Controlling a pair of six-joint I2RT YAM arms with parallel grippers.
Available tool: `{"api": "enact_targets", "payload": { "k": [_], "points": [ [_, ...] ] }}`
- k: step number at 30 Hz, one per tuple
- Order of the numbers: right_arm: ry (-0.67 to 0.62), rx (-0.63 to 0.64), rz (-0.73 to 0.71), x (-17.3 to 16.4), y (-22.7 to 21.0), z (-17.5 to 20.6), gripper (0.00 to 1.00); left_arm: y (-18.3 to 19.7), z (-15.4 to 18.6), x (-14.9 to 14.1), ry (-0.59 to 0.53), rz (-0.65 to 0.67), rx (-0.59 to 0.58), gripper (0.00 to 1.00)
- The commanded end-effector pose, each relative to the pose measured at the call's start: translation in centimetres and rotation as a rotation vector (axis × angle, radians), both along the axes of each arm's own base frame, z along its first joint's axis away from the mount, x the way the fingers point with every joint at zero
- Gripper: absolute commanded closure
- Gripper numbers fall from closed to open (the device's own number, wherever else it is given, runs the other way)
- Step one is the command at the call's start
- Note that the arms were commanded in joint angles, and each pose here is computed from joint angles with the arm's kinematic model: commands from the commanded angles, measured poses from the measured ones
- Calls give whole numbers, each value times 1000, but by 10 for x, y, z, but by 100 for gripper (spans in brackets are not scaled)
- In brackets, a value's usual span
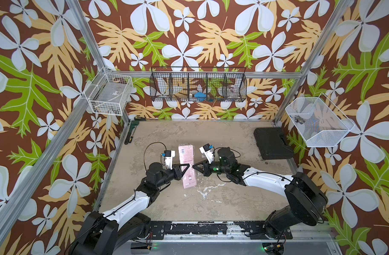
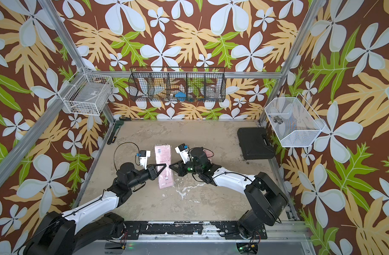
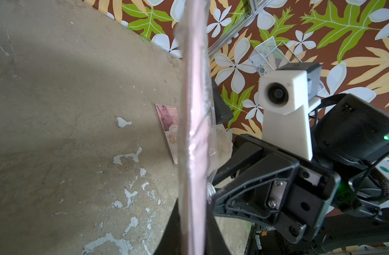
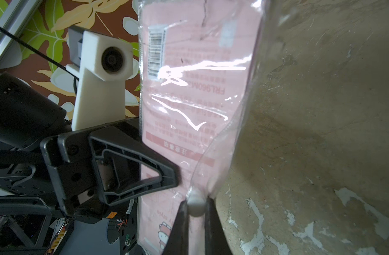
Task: Open the ruler set and take out the ruler
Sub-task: Open the ruler set bag.
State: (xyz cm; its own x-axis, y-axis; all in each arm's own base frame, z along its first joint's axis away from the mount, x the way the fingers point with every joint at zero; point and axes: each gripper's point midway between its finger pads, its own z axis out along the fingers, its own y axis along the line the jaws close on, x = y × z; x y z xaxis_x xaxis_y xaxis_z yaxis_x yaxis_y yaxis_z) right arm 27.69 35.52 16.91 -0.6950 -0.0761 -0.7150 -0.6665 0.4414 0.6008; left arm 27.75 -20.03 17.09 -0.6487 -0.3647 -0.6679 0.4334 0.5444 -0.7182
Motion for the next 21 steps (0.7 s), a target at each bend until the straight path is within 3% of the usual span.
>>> {"api": "enact_targets", "payload": {
  "k": [1, 8, 13, 17, 21],
  "points": [
    [-27, -58, -127, 24, -20, -7, 100, 18, -23, 10, 47, 109, 90, 100],
    [-32, -80, -116, 24, -23, -13, 100, 29, -31, 13, 62, 170, 131, 100],
    [-37, -68, -70, 19, -20, -10, 100, 16, -22, 7, 28, 87, 85, 100],
    [-39, 54, -7, 11, -27, 8, 100, 3, -4, -4, -26, -29, -11, 100],
    [-21, 190, 127, -4, -35, 24, 100, 1, 5, -8, -40, -53, -114, 100]
  ]
}}
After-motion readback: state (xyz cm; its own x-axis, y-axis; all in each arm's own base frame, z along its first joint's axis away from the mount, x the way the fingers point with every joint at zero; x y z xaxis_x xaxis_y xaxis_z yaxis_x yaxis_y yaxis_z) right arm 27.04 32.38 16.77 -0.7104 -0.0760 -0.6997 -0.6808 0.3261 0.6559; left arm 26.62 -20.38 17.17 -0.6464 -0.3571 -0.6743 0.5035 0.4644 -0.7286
